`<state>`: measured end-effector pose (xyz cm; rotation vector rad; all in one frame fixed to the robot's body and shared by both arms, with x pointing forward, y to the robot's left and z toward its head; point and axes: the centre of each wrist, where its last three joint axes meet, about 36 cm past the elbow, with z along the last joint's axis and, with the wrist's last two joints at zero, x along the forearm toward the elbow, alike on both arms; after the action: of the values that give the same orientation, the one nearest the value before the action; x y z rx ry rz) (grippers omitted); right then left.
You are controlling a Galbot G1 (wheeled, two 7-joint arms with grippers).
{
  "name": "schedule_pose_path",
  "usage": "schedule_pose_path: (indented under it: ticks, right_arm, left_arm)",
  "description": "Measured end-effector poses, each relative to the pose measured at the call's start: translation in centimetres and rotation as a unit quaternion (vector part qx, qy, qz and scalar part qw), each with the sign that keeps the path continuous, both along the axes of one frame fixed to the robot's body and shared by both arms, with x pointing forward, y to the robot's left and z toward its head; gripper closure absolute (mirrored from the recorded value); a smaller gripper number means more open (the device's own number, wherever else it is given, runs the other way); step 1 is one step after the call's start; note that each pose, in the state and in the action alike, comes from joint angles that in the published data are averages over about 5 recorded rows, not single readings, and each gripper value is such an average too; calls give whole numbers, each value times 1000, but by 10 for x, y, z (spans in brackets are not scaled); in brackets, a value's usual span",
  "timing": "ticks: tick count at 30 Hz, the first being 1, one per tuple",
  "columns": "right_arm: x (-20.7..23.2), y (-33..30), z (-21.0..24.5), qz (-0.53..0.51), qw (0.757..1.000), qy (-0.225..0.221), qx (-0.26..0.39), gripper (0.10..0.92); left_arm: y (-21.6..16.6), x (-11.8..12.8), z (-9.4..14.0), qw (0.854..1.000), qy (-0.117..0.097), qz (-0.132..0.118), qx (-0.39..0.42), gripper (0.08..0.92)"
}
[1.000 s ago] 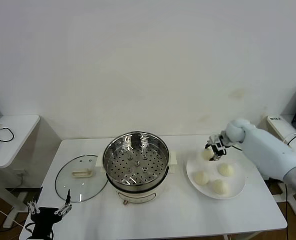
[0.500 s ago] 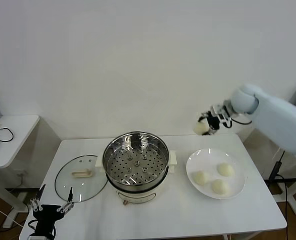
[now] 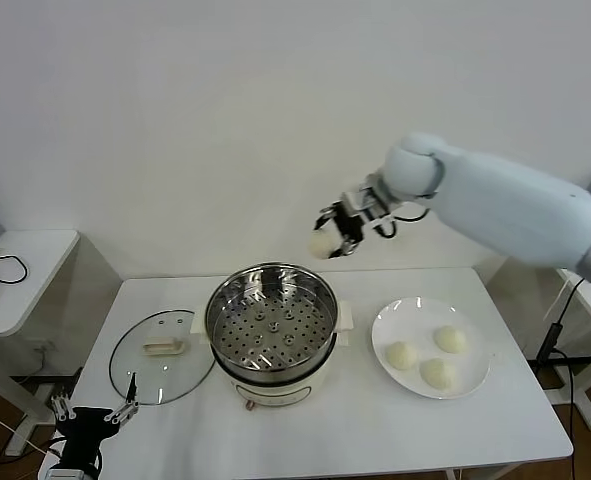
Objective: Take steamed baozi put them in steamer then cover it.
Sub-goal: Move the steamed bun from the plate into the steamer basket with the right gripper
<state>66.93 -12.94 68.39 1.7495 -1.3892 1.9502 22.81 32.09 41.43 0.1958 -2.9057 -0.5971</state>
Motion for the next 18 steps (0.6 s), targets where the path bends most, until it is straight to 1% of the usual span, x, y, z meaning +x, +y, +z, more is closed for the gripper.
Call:
schedule_pose_path:
  ticks: [8,18]
  right_arm:
    - [-4,51,-28,86,995,-25,-39,378]
    - [-1,81,-69,170,980,-67,-75,377]
  left_arm:
    - [0,-2,6,1000,-4,2,2,177]
    - [-5,1,9,1000,-11,-1,0,177]
